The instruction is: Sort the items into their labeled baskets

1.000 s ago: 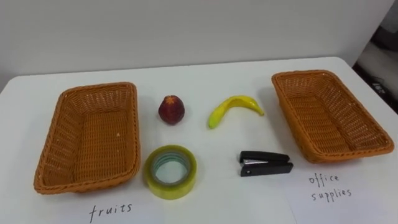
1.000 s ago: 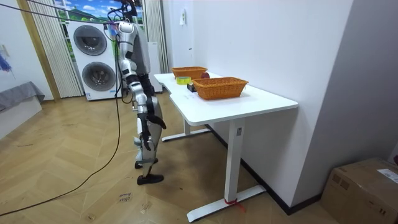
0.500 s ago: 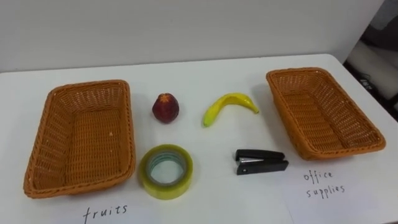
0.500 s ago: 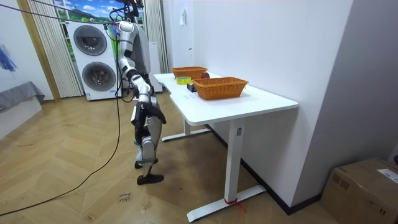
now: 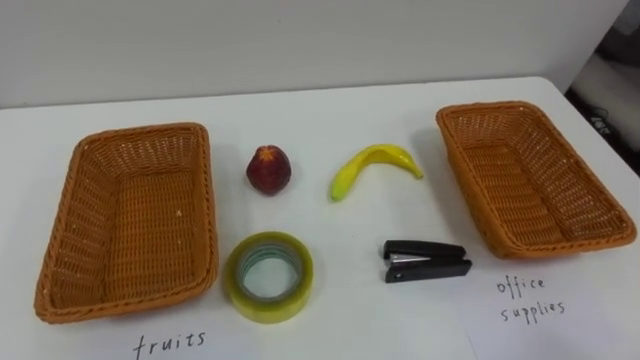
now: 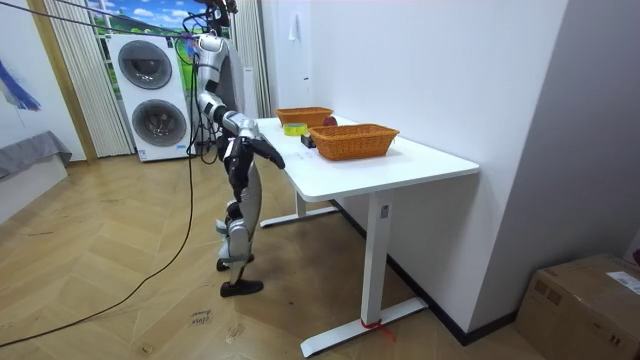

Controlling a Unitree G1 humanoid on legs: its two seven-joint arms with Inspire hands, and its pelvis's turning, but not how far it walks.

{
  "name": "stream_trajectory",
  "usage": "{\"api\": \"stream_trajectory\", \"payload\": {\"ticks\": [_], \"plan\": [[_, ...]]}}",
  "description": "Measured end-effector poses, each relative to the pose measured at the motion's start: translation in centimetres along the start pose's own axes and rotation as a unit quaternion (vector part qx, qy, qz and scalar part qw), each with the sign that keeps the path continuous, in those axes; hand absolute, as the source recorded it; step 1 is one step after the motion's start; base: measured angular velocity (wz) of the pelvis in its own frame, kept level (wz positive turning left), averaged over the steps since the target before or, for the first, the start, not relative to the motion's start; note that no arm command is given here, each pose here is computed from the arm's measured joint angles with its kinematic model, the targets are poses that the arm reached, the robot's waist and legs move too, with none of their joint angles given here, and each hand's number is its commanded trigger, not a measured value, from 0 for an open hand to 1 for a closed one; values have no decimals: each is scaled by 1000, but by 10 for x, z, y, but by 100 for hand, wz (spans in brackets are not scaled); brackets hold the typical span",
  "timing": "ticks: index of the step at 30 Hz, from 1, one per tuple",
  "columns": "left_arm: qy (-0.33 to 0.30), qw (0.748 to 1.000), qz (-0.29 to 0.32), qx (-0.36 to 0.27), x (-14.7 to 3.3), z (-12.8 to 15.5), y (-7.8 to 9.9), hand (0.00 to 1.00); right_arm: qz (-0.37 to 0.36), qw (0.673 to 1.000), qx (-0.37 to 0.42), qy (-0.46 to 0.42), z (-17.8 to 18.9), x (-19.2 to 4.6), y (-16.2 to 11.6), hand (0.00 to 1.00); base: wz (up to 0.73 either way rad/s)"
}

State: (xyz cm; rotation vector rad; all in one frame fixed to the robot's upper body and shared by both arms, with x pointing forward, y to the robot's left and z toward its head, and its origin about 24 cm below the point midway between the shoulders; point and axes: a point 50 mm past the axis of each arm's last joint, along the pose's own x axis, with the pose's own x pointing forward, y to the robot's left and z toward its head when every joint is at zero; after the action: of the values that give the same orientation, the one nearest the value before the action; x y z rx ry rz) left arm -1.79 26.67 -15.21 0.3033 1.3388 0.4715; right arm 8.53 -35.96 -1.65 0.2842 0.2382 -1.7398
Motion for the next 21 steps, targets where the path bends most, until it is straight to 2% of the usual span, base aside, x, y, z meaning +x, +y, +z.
{"api": "stream_trajectory", "payload": {"ticks": [4,7,10,15,21], "plan": [[-8,1000,1,0,0,3,1,0,26,999,33,-35,19,-8,11,0,-7],[-12,1000,3,6,1,3,3,0,36,996,30,-71,28,-10,16,0,0],[-10,1000,4,11,1,2,3,0,53,989,33,-134,46,-21,24,0,0],[5,1000,-2,24,1,-3,-1,0,88,969,67,-219,79,-40,38,0,0],[18,999,-4,32,1,-9,-2,0,121,940,78,-309,102,-59,42,0,0]]}}
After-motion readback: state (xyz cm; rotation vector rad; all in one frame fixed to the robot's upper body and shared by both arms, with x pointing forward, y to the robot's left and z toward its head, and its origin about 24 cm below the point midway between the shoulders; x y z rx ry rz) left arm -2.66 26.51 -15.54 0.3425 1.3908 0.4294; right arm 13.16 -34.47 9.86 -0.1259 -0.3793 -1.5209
